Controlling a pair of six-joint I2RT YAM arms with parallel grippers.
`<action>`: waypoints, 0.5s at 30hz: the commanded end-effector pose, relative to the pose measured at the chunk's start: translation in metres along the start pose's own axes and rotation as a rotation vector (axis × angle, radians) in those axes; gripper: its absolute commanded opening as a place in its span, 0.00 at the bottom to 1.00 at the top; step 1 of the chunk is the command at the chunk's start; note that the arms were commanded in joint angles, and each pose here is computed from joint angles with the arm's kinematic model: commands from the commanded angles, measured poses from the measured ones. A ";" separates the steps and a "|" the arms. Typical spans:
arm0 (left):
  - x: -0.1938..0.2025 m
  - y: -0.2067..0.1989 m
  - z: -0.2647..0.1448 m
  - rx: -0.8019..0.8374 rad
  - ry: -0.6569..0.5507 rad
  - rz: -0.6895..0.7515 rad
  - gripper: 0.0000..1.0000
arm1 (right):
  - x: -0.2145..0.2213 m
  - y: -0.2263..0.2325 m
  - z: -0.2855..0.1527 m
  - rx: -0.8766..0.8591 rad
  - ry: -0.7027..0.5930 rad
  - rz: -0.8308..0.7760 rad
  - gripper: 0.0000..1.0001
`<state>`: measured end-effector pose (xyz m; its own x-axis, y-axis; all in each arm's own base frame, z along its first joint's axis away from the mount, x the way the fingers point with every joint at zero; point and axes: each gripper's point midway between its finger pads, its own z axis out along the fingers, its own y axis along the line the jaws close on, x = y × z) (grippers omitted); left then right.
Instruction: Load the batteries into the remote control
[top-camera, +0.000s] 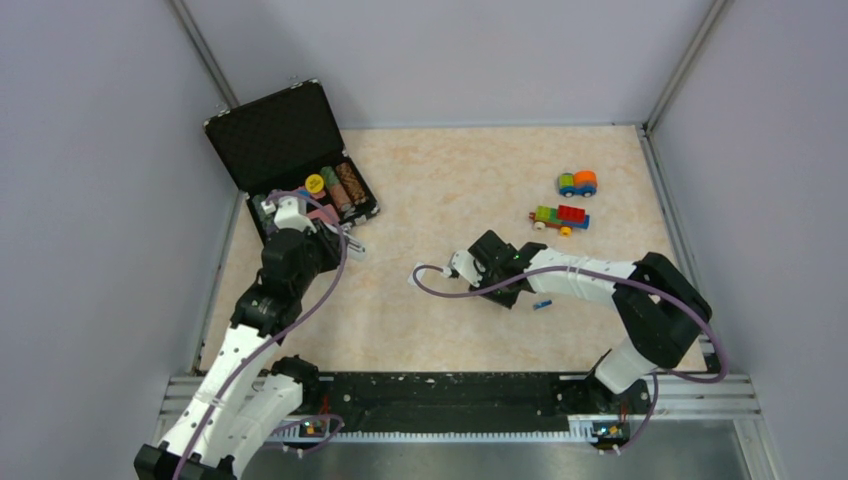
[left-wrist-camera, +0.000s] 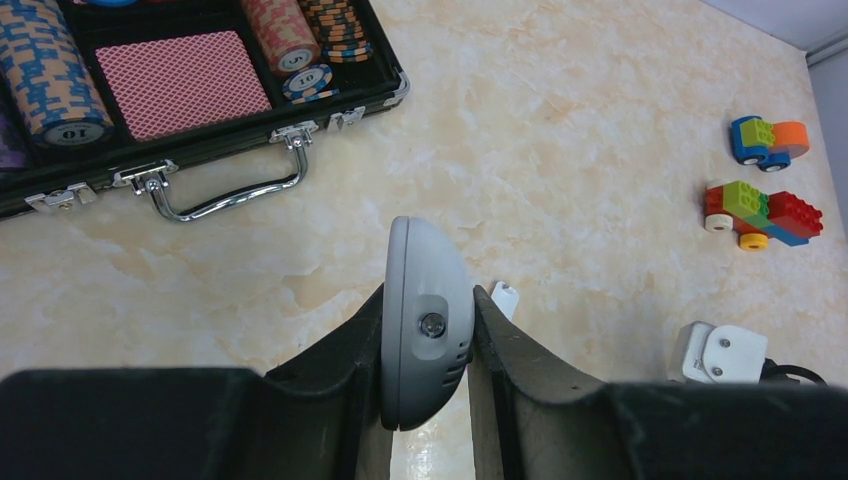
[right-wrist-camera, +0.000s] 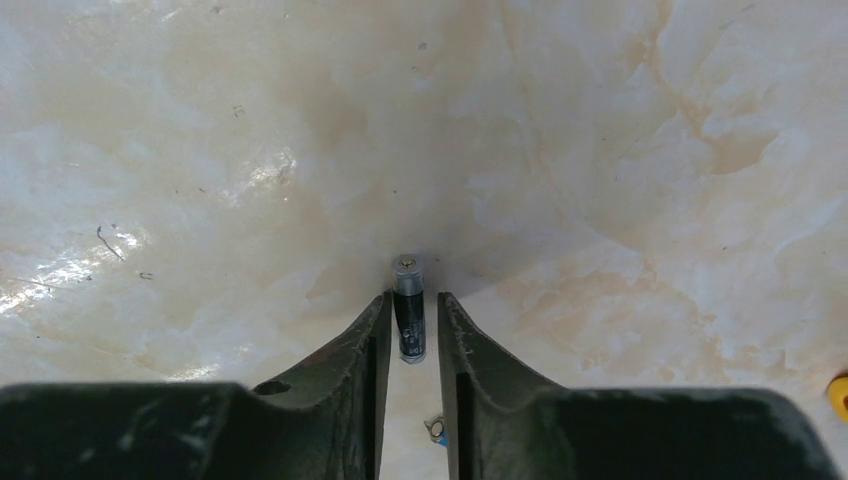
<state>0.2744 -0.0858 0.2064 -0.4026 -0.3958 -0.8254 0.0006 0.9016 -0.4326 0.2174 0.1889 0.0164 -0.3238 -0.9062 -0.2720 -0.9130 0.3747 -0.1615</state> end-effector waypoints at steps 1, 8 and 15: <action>-0.024 -0.016 -0.002 0.055 -0.068 -0.012 0.00 | -0.003 0.005 0.011 -0.016 0.000 0.002 0.27; -0.022 -0.016 -0.002 0.058 -0.065 -0.014 0.00 | 0.000 0.005 0.014 -0.014 0.008 0.010 0.21; -0.014 -0.020 -0.002 0.091 -0.035 -0.028 0.00 | -0.021 -0.010 -0.003 0.060 -0.077 0.051 0.00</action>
<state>0.2736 -0.0902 0.2057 -0.4162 -0.3992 -0.8170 0.0157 0.8952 -0.4454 0.2204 0.1893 0.0169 -0.3403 -0.8988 -0.2763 -0.9014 0.3955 -0.1763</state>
